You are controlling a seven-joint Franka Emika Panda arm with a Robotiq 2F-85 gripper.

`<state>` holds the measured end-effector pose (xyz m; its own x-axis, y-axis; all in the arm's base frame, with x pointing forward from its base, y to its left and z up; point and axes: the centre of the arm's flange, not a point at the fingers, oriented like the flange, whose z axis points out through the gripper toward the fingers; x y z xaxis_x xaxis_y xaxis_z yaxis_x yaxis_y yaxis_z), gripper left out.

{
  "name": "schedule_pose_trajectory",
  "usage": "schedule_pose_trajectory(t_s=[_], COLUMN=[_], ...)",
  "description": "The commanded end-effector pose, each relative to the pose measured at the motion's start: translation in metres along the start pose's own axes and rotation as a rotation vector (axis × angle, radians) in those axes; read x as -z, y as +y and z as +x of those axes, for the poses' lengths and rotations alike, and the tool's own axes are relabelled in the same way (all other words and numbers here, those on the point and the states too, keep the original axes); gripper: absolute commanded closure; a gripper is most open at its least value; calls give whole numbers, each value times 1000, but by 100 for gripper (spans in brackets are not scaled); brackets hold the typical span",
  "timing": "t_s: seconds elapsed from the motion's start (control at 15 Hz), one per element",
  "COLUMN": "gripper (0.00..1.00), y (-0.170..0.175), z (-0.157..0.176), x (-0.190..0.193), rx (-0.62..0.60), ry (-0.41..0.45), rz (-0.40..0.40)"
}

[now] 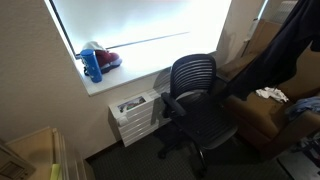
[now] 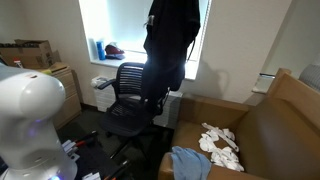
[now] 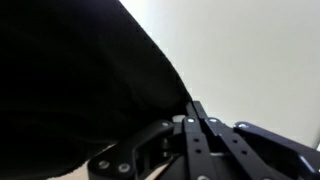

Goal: Move the pair of trousers from the chair to the couch

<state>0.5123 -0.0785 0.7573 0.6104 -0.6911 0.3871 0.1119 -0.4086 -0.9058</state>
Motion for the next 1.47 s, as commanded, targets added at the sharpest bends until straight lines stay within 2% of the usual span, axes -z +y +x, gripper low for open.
schedule_pose_trajectory(t_s=[0.0,0.07,0.13,0.2,0.27,0.6,0.93,1.07,1.2,1.27,1.4], gripper=[99,99,99,99,99,99,99,99,99,99,99], y=[2,5,11,7,10,23,54,74,102,120,159], z=[-13,-15,-3,15,36,125,189,207,216,214,208], x=[-16,-26,-28,-24,-19,32,65,70,66,60,39], rx=[-29,-8,46,108,133,257,325,329,272,141,25], ry=[-74,-70,-17,55,87,279,487,570,598,551,510], rz=[-29,-65,-73,-79,-99,-199,-340,-413,-456,-433,-389])
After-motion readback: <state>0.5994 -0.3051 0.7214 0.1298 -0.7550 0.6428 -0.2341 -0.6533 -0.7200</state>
